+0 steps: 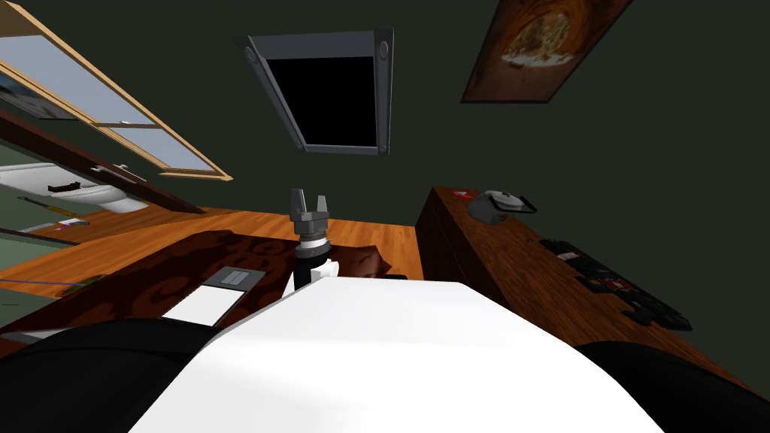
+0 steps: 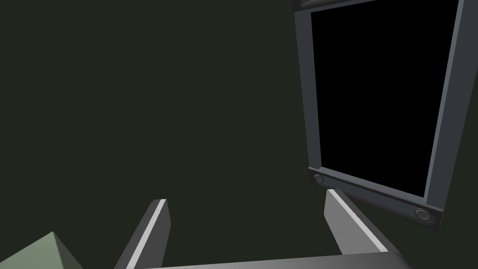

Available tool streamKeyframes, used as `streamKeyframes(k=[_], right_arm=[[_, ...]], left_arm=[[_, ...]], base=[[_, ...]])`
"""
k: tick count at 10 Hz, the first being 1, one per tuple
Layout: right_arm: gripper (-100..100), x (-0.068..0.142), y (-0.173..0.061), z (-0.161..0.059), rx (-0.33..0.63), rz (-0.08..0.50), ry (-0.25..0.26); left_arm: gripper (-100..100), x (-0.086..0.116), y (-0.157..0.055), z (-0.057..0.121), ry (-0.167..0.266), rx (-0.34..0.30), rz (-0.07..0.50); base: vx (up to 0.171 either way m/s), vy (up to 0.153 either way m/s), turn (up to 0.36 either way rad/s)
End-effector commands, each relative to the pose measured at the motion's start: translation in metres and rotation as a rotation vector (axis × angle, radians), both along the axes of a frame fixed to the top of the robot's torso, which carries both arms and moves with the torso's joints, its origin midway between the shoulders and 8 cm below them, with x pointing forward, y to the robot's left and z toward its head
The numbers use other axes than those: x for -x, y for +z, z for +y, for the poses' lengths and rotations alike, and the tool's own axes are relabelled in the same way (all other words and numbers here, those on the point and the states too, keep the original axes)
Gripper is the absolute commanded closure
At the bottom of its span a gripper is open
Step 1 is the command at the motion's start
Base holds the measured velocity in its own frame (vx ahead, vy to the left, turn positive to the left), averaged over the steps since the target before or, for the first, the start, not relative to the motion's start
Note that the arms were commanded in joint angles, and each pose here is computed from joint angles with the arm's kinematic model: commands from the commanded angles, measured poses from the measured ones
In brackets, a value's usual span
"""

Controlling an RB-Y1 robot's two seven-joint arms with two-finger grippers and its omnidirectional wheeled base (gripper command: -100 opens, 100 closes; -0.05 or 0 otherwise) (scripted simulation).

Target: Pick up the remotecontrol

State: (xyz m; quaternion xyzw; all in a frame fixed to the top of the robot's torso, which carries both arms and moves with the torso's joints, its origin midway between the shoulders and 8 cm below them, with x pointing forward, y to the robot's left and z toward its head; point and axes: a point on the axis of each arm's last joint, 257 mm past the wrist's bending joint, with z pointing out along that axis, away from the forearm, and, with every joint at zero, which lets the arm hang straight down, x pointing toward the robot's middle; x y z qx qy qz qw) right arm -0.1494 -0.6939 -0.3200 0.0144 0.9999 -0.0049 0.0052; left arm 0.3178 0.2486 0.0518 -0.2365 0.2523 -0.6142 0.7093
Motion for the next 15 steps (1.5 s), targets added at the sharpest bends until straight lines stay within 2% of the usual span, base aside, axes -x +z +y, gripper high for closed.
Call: streamKeyframes(k=[1,2,3,4,5,6,7,8,9,10,11,12,13,14,15], right_arm=[[100,0.0,0.0,0.0,0.0,0.0,0.0],[100,0.0,0.0,0.0,0.0,0.0,0.0],[0,0.0,0.0,0.0,0.0,0.0,0.0],[100,-0.002,0.005,0.001,0.005,-0.008,-0.002],[100,-0.011,0.014,-0.009,0.033,-0.011,0.026],[100,-0.011,0.014,-0.008,0.033,-0.015,0.014],[100,-0.004,0.012,0.002,0.013,-0.018,-0.016],[100,-0.011,0.018,-0.001,0.027,-0.021,0.001],[100,-0.005,0.015,0.01,0.007,-0.024,-0.031],[100,-0.007,0.015,0.009,0.01,-0.032,-0.039],[100,-0.014,0.021,0.004,0.027,-0.029,-0.019],[100,-0.007,0.019,0.015,0.008,-0.03,-0.052],[100,-0.009,0.019,0.014,0.011,-0.038,-0.06],[100,-0.015,0.023,0.013,0.021,-0.034,-0.045],[100,-0.008,0.022,0.021,0.009,-0.035,-0.079]], left_arm=[[0,0.0,0.0,0.0,0.0,0.0,0.0],[0,0.0,0.0,0.0,0.0,0.0,0.0],[0,0.0,0.0,0.0,0.0,0.0,0.0],[0,0.0,0.0,0.0,0.0,0.0,0.0],[0,0.0,0.0,0.0,0.0,0.0,0.0],[0,0.0,0.0,0.0,0.0,0.0,0.0],[0,0.0,0.0,0.0,0.0,0.0,0.0],[0,0.0,0.0,0.0,0.0,0.0,0.0],[0,0.0,0.0,0.0,0.0,0.0,0.0],[0,0.0,0.0,0.0,0.0,0.0,0.0],[0,0.0,0.0,0.0,0.0,0.0,0.0],[0,0.0,0.0,0.0,0.0,0.0,0.0],[0,0.0,0.0,0.0,0.0,0.0,0.0],[0,0.0,0.0,0.0,0.0,0.0,0.0],[0,0.0,0.0,0.0,0.0,0.0,0.0]], base=[[0.0,0.0,0.0],[0.0,0.0,0.0],[0.0,0.0,0.0],[-0.057,-0.018,0.195],[-0.139,-0.029,0.314],[-0.116,-0.033,0.12],[-0.042,-0.023,-0.023],[-0.069,-0.007,0.113],[-0.069,-0.008,0.116],[-0.024,-0.008,0.008],[-0.064,-0.009,0.145],[-0.067,-0.02,0.129],[-0.025,-0.013,0.0],[-0.058,-0.016,0.11],[-0.073,-0.025,0.131]])
